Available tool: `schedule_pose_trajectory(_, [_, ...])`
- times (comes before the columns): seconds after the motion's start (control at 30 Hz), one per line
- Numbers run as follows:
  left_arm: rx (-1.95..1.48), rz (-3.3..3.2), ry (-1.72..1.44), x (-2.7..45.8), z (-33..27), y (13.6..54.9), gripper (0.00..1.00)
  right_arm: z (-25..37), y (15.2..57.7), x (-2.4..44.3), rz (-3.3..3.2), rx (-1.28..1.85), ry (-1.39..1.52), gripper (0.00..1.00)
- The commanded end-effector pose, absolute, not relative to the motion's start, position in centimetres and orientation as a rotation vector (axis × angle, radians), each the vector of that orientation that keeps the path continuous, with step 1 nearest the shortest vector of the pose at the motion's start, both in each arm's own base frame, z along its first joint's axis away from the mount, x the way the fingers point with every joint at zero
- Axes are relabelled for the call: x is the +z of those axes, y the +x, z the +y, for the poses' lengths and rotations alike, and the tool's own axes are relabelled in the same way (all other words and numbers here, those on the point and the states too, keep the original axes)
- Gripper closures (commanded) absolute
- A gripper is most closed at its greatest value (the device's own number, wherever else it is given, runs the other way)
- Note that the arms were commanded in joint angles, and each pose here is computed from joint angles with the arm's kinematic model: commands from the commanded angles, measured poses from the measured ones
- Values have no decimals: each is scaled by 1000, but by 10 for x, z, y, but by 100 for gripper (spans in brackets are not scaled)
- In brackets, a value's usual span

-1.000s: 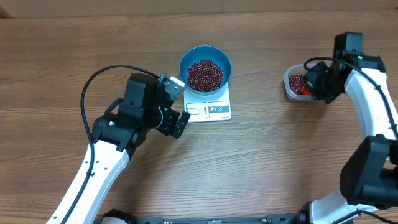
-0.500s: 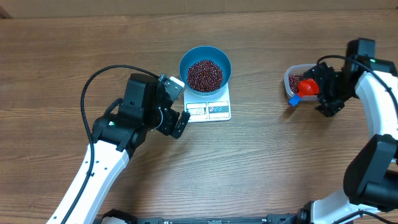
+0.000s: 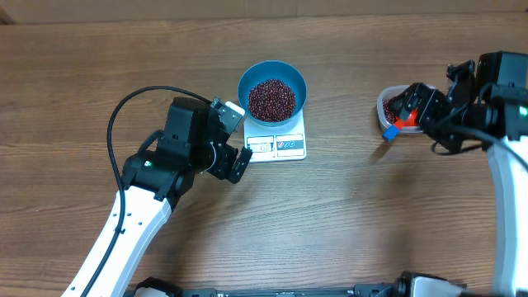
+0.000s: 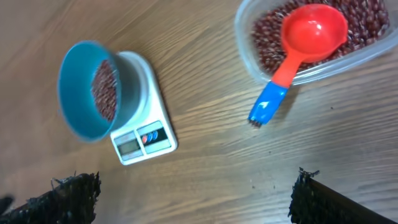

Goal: Scoop item into bowl and weigh 150g on scale
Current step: 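Lower the scoop into the tub and open the right gripper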

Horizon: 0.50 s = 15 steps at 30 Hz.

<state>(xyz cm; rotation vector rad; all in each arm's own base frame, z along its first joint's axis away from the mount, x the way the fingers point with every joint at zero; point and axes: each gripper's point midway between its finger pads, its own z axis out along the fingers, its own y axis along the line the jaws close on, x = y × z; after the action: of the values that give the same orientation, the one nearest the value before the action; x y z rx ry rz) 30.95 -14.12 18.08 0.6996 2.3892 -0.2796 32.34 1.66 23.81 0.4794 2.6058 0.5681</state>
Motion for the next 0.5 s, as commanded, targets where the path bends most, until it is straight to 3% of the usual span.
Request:
schedule_pose_trajectory(0.0, [-284,2375,720,182,-141,309,0,31,303,286,2485,524,314,0])
schedule_pose_trajectory(0.2, [-284,2375,720,182,-141,309,0,41,259,318,2400,535,267,0])
schedule_pose_trajectory(0.47, [-284,2375,720,182,-141,309,0,42,254,317,2409,536,271,0])
